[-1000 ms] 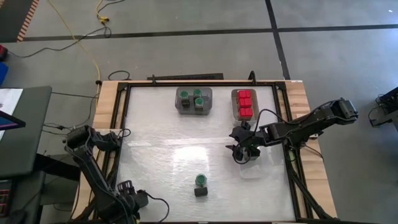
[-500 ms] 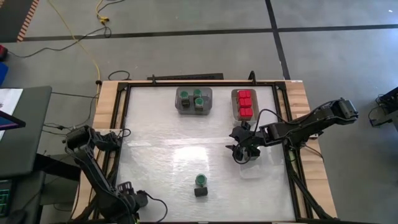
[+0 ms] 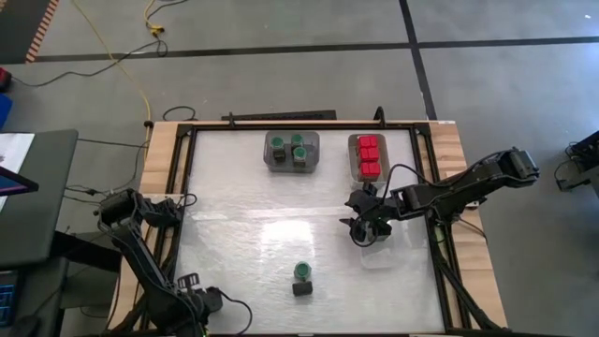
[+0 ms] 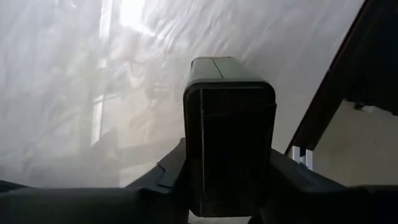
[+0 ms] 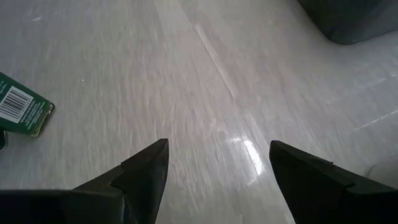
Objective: Sort spices by type
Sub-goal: Move the bottom left black seasoning can to the center of the table, then put the bottom left black seasoning can into the white transparent bin
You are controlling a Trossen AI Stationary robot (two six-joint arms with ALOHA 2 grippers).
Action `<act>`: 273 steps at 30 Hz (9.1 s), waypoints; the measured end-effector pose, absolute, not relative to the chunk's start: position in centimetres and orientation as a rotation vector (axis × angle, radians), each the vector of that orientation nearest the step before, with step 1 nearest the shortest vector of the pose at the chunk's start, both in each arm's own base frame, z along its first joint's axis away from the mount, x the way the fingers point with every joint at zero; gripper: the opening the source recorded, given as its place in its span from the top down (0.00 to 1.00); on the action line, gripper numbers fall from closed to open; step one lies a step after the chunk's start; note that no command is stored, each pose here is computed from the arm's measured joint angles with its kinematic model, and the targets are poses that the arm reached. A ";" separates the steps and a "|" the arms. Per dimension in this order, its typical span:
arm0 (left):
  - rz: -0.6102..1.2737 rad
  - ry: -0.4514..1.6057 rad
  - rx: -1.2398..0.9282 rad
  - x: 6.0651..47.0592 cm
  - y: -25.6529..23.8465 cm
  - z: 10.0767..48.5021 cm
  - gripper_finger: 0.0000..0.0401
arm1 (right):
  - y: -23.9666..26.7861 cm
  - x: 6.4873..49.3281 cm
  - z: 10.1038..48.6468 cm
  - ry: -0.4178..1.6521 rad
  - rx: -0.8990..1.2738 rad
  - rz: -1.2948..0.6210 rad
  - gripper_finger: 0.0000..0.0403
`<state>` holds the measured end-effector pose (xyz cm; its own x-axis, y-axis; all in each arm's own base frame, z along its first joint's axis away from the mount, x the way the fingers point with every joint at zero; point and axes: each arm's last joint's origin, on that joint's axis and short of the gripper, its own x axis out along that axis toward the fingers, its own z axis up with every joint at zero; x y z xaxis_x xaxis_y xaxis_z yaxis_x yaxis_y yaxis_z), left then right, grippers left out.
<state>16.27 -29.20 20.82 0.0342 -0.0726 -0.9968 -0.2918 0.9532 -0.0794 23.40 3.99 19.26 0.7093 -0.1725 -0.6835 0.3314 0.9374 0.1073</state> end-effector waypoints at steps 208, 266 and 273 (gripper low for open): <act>0.156 0.470 -0.033 16.8 0.0 15.7 0.54 | 0.5 41.0 20.3 1.362 -0.011 -0.035 0.24; 0.161 0.474 -0.052 16.7 0.0 15.7 0.54 | 2.3 38.4 26.3 1.245 -0.102 0.027 0.63; 0.161 0.475 -0.053 16.7 0.0 15.7 0.54 | 5.0 32.1 32.4 1.266 -0.088 -0.023 0.63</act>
